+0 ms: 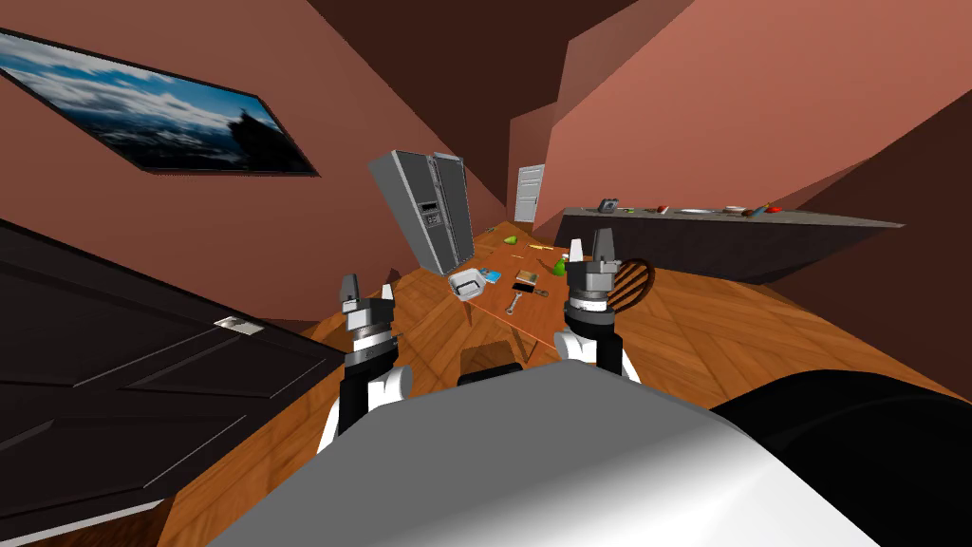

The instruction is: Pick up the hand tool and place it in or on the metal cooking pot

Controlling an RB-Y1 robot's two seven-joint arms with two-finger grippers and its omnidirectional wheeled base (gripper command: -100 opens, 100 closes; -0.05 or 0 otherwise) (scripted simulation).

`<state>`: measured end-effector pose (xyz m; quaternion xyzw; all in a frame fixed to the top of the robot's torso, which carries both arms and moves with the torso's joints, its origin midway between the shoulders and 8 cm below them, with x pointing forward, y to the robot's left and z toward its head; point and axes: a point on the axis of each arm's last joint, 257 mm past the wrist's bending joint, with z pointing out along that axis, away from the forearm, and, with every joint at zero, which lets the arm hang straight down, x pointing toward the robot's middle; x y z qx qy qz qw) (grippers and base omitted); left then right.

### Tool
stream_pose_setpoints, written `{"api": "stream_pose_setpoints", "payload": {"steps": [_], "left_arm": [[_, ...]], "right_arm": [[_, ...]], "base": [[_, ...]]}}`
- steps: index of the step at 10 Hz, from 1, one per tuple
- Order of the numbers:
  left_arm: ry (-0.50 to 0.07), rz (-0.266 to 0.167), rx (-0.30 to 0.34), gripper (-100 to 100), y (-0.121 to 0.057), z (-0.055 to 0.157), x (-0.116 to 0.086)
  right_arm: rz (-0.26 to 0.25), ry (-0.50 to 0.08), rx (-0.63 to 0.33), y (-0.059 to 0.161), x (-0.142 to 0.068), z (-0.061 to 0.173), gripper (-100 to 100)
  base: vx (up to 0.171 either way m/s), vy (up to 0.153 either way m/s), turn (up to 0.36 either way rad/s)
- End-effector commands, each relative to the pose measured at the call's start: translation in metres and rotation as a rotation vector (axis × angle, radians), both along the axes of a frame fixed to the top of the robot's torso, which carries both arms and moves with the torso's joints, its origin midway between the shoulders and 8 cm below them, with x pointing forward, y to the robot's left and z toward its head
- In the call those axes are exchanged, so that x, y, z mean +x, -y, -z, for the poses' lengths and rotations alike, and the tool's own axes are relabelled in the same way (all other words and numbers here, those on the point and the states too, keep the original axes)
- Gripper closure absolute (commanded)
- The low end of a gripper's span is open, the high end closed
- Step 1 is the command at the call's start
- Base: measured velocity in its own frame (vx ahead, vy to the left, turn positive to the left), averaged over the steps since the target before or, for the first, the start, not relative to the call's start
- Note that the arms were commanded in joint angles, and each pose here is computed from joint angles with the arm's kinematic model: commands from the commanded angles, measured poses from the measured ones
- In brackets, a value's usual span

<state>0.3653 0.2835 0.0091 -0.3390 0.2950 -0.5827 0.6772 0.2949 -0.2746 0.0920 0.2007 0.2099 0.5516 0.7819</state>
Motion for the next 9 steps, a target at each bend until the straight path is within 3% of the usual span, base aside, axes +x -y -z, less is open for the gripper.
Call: {"api": "stream_pose_setpoints", "payload": {"steps": [1, 4, 7, 8, 9], "left_arm": [[0.000, 0.000, 0.000, 0, 0.000, 0.000, 0.000], [0.000, 0.000, 0.000, 0, 0.000, 0.000, 0.000], [0.000, 0.000, 0.000, 0, 0.000, 0.000, 0.000], [0.000, 0.000, 0.000, 0, 0.000, 0.000, 0.000], [0.000, 0.000, 0.000, 0, 0.000, 0.000, 0.000]], "right_arm": [[-0.035, -0.025, -0.012, -0.002, 0.007, 0.005, -100], [-0.126, -0.116, -0.006, 0.001, 0.032, 0.027, -100], [-0.173, -0.158, 0.020, 0.005, 0.043, 0.037, -100], [-0.202, -0.205, 0.041, 0.011, 0.056, 0.049, -100], [-0.210, -0.205, 0.048, 0.011, 0.056, 0.049, -100]], "base": [[-0.002, -0.003, 0.030], [-0.007, -0.011, 0.055], [-0.004, -0.010, 0.039], [-0.003, -0.009, 0.076], [-0.003, -0.009, 0.037]]}}
